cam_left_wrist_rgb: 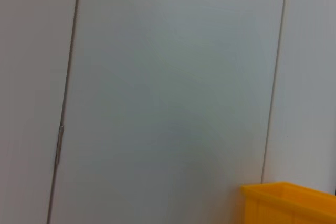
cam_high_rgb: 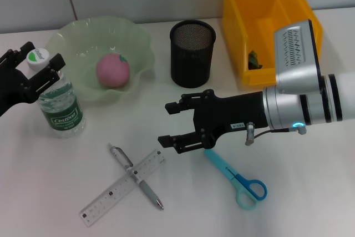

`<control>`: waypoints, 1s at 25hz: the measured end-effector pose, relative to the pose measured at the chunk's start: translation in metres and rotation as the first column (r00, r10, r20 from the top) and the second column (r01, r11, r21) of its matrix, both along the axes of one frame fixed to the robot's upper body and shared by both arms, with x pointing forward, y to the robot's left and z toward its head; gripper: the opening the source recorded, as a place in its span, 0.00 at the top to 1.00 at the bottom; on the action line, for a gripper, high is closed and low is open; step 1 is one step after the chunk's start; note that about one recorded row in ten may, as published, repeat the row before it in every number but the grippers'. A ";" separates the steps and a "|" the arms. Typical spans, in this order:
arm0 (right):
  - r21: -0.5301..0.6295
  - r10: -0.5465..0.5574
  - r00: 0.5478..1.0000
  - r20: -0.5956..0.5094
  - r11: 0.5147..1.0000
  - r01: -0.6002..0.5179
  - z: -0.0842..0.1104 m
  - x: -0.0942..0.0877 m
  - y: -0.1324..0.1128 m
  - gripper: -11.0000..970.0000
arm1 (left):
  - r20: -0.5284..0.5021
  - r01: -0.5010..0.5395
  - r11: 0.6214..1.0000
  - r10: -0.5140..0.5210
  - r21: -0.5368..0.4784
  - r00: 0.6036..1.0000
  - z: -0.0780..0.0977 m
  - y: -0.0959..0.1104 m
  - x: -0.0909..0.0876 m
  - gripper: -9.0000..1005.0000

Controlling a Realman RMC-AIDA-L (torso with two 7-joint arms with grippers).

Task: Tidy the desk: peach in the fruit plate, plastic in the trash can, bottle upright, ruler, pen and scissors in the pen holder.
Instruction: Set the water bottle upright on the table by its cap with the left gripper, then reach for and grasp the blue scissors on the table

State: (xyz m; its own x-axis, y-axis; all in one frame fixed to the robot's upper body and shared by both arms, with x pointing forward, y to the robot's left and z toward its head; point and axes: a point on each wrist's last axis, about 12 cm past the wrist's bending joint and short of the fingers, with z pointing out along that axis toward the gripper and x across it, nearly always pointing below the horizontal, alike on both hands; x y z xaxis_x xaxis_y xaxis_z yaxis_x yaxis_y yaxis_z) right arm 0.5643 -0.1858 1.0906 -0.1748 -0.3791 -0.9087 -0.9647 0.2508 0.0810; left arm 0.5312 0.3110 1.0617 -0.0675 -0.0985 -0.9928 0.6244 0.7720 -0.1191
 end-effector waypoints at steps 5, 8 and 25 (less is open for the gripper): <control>0.001 0.000 1.000 -0.003 1.000 0.000 0.000 0.000 0.000 0.21 | 0.002 0.004 1.000 -0.004 -0.003 1.000 0.000 0.000 -0.001 0.20; -0.004 0.001 1.000 -0.008 1.000 -0.001 -0.001 -0.001 0.000 0.21 | 0.004 0.009 1.000 -0.009 -0.008 1.000 0.000 0.000 -0.003 0.14; 0.013 -0.026 0.999 -0.020 1.000 0.027 -0.001 -0.002 -0.007 0.21 | 0.013 0.110 0.987 -0.109 -0.114 0.994 0.022 0.035 -0.044 0.14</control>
